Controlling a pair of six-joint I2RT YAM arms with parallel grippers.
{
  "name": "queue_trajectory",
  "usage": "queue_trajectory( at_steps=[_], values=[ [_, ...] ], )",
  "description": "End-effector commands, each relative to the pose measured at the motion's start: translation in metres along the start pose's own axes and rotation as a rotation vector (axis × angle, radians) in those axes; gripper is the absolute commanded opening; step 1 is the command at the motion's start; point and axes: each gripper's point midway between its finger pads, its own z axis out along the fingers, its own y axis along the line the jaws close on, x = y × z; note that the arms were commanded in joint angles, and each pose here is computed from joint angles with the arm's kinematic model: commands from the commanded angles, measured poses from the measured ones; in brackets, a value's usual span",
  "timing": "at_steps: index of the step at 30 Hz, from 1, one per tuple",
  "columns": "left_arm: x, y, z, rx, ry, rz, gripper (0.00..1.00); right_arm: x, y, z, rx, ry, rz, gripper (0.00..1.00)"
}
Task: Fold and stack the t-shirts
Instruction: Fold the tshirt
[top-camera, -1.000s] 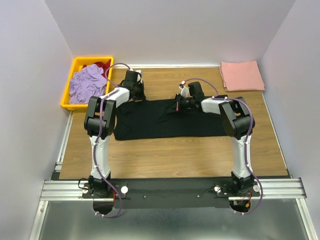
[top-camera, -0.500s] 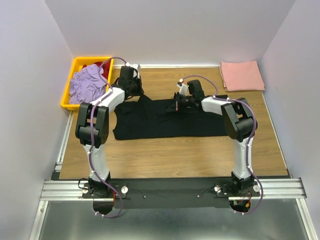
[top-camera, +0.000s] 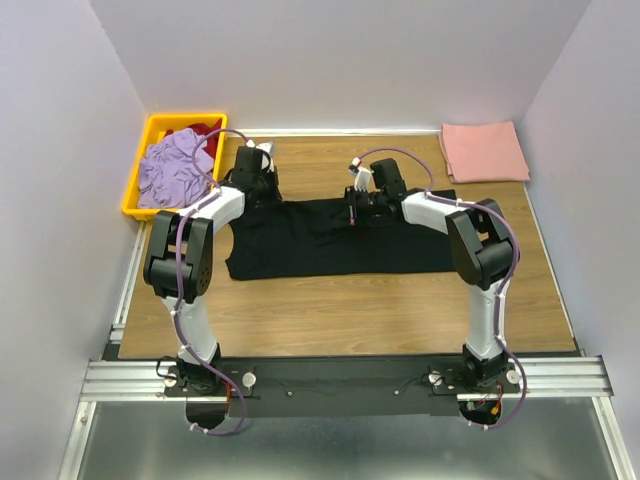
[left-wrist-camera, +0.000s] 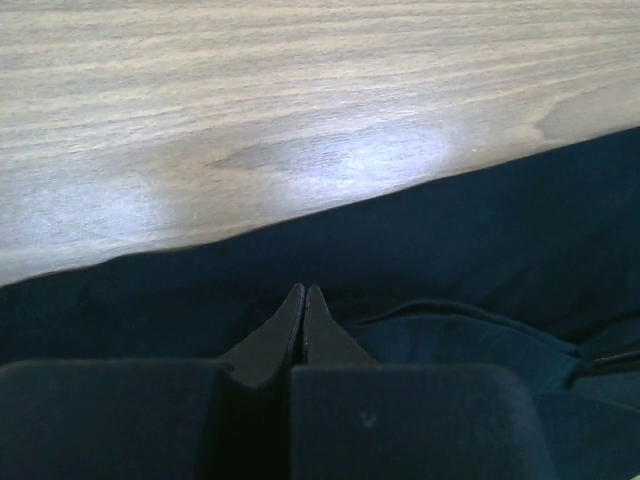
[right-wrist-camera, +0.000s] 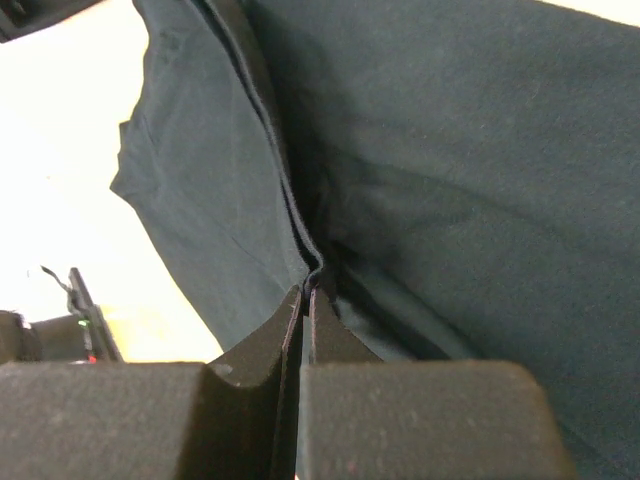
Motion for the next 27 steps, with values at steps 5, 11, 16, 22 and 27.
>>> queue_trajectory(
  at_steps=[5, 11, 16, 22, 27],
  values=[
    [-0.009, 0.000, -0.019, 0.022, -0.059, 0.010, 0.00, 0.025, -0.005, -0.003, 0.105, 0.072, -0.088, 0.09],
    [0.001, 0.010, -0.029, 0.002, -0.064, -0.005, 0.00, 0.034, -0.010, -0.004, 0.175, 0.085, -0.126, 0.09],
    [0.011, 0.012, -0.031, 0.004, -0.055, -0.017, 0.00, 0.033, -0.009, -0.008, 0.206, 0.078, -0.164, 0.14],
    [0.024, 0.013, -0.033, 0.010, -0.042, -0.027, 0.00, 0.040, -0.004, -0.008, 0.195, 0.094, -0.181, 0.18],
    [0.033, 0.016, -0.034, 0.004, -0.033, -0.032, 0.00, 0.045, 0.005, -0.005, 0.178, 0.106, -0.196, 0.20]
  ],
)
